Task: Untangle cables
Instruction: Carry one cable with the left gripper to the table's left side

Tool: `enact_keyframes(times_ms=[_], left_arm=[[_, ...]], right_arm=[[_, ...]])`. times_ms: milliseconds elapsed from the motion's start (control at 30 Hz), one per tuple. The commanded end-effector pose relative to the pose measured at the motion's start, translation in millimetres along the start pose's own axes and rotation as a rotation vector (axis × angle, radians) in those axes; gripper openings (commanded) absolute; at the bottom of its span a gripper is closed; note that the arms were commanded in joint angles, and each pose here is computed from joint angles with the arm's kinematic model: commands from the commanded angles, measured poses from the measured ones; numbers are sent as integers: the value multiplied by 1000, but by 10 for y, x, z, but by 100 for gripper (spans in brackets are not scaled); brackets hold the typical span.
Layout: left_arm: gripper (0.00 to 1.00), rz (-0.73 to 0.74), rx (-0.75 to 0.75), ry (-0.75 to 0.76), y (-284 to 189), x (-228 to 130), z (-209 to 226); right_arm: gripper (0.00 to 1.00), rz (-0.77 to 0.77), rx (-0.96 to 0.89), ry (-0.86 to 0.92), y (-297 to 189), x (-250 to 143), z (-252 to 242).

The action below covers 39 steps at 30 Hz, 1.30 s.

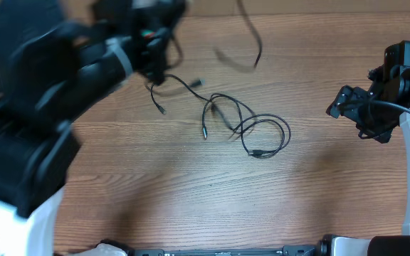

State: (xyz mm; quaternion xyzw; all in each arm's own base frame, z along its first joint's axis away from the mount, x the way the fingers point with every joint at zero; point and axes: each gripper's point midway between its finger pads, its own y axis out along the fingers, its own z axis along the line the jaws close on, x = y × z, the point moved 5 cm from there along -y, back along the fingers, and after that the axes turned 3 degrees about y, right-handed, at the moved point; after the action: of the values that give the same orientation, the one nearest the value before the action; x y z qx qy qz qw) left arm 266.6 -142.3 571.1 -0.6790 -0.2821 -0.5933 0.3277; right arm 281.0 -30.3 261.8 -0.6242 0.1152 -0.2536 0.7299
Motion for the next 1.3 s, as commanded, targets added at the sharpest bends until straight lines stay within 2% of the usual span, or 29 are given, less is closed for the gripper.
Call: enact_keyframes(times_ms=[0, 100, 167, 233, 300, 367, 533, 600, 667, 767, 800, 833, 1000, 1067, 1133, 1167, 1233, 1267], left_arm=[[4, -53, 290, 3, -393, 117, 265], [4, 49, 449, -13, -486, -91, 441], [4, 213, 627, -44, -457, -428, 679], [4, 326, 710, -80, -384, -673, 802], [4, 509, 727, -107, -165, -1048, 897], [4, 630, 747, -101, -39, -1282, 970], [4, 833, 987, -179, -61, -1720, 1171], [4, 880, 1005, -187, -102, -1788, 1166], [4, 902, 954, -201, -90, -1827, 1118], [4, 952, 766, -234, -113, -1878, 972], [4, 961, 767, -256, -214, -1908, 996], [4, 965, 782, -266, -281, -1926, 1023], [4, 1021, 1024, -461, -1206, -2283, 1333], [4, 988, 1152, -599, -1526, -2394, 1427], [4, 872, 1318, -785, -1875, -2498, 1600], [4, 820, 1326, -859, -1931, -2541, 1661], [4, 709, 1243, -1012, -1920, -2671, 1823], [4, 676, 1214, -1040, -1896, -2710, 1887]], right_arm=[[86, 1, 6, -7, 4, -1, 3], [86, 2, 6, -7, 5, -3, 2], [86, 2, 6, -6, 5, -5, 1], [86, 2, 6, -7, 5, -4, 2], [86, 1, 6, -7, 5, -2, 2], [86, 2, 5, -7, 5, -4, 1], [86, 2, 6, -22, 5, -3, 2], [86, 2, 6, -22, 5, -3, 2], [86, 2, 6, -23, 5, -3, 2], [86, 5, 5, -25, 5, -9, 0], [86, 5, 4, -25, 5, -10, -1], [86, 5, 5, -25, 5, -10, -1], [86, 4, 5, -25, 5, -8, -1], [86, 2, 5, -25, 5, -5, 1], [86, 2, 6, -25, 5, -5, 1], [86, 2, 6, -25, 5, -4, 2], [86, 2, 6, -25, 5, -3, 2], [86, 2, 6, -25, 5, -3, 2]])
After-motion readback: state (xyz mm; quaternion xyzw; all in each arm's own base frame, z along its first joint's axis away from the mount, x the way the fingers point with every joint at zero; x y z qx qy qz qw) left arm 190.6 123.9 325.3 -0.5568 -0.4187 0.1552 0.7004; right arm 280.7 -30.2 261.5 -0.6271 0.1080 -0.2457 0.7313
